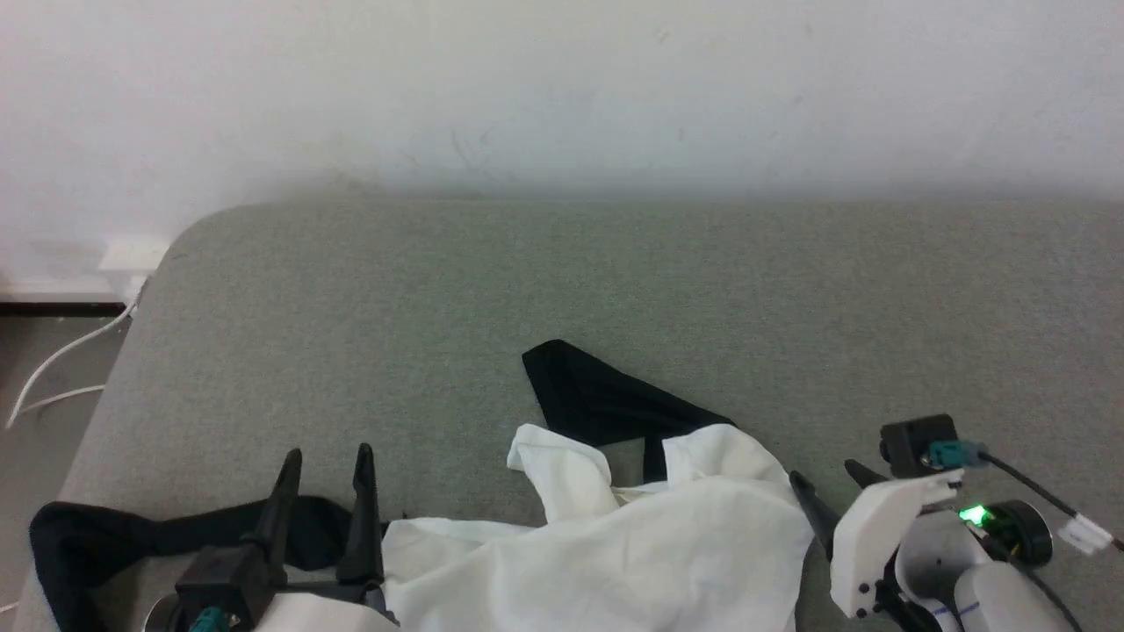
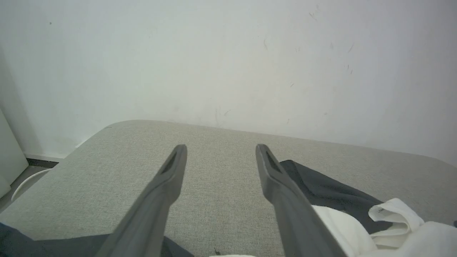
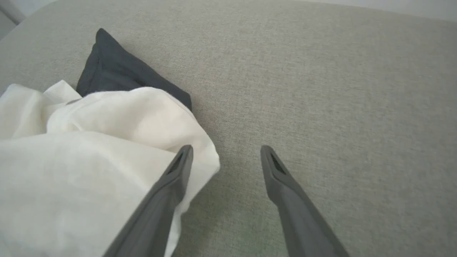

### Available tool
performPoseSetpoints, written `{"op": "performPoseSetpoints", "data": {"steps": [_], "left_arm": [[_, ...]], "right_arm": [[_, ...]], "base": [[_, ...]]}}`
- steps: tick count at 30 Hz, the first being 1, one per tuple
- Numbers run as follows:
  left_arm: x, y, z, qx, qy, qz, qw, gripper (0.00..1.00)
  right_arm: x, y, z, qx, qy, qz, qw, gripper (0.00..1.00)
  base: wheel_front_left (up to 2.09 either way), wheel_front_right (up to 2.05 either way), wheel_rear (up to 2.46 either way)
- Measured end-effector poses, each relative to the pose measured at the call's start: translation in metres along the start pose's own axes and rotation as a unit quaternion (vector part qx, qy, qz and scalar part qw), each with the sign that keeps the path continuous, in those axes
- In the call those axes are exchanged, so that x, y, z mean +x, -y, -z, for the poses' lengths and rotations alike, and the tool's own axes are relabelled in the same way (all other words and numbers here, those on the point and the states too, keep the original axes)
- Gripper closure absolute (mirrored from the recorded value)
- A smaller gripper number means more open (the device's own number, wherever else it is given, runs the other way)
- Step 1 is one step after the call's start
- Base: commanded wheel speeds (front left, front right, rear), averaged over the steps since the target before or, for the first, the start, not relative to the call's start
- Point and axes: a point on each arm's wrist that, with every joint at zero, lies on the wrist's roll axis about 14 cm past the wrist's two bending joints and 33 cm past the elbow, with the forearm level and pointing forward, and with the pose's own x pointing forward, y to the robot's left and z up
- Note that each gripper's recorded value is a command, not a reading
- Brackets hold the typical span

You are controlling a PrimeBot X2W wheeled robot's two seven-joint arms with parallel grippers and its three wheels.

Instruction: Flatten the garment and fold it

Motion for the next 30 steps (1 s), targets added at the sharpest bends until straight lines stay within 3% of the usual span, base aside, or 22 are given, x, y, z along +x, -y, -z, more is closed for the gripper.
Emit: {"op": "performPoseSetpoints", "data": {"steps": [6,12,14,15,18,22,26,30], "left_arm": [[0.001,-0.001,0.000,-0.014,0.004,-0.011,1.000,0.00],[0.001,-0.008,0.008,-0.023,-0.007,-0.025,0.999,0.00],[0.001,-0.012,0.010,-0.025,-0.009,-0.032,0.999,0.00],[0.000,-0.014,0.011,-0.025,-0.010,-0.035,0.999,0.00],[0.000,-0.017,0.011,-0.028,-0.010,-0.040,0.999,0.00],[0.002,-0.016,0.010,-0.027,-0.007,-0.037,0.999,0.00],[0.006,-0.011,0.008,-0.026,-0.003,-0.027,0.999,0.00],[0.011,-0.004,0.009,-0.025,-0.003,-0.015,1.000,0.00]], "right_arm": [[0.032,-0.020,0.012,-0.037,-0.109,-0.057,0.992,0.00],[0.045,-0.041,0.048,-0.027,-0.233,-0.100,0.967,0.00],[0.046,-0.043,0.053,-0.021,-0.265,-0.107,0.958,0.56],[0.047,-0.045,0.054,-0.015,-0.275,-0.111,0.955,1.00],[0.046,-0.052,0.051,-0.004,-0.276,-0.125,0.953,1.00],[0.053,-0.048,0.021,-0.001,-0.184,-0.123,0.975,1.00],[0.055,-0.001,-0.042,-0.002,-0.046,-0.067,0.997,1.00],[0.034,0.075,-0.087,0.005,0.051,0.035,0.998,1.00]], "base": [[0.00,0.00,0.00],[0.00,0.00,0.00],[0.00,0.00,0.00],[0.00,0.00,0.00],[0.00,0.00,0.00],[0.00,0.00,0.00],[0.00,0.00,0.00],[0.00,0.00,0.00]]}}
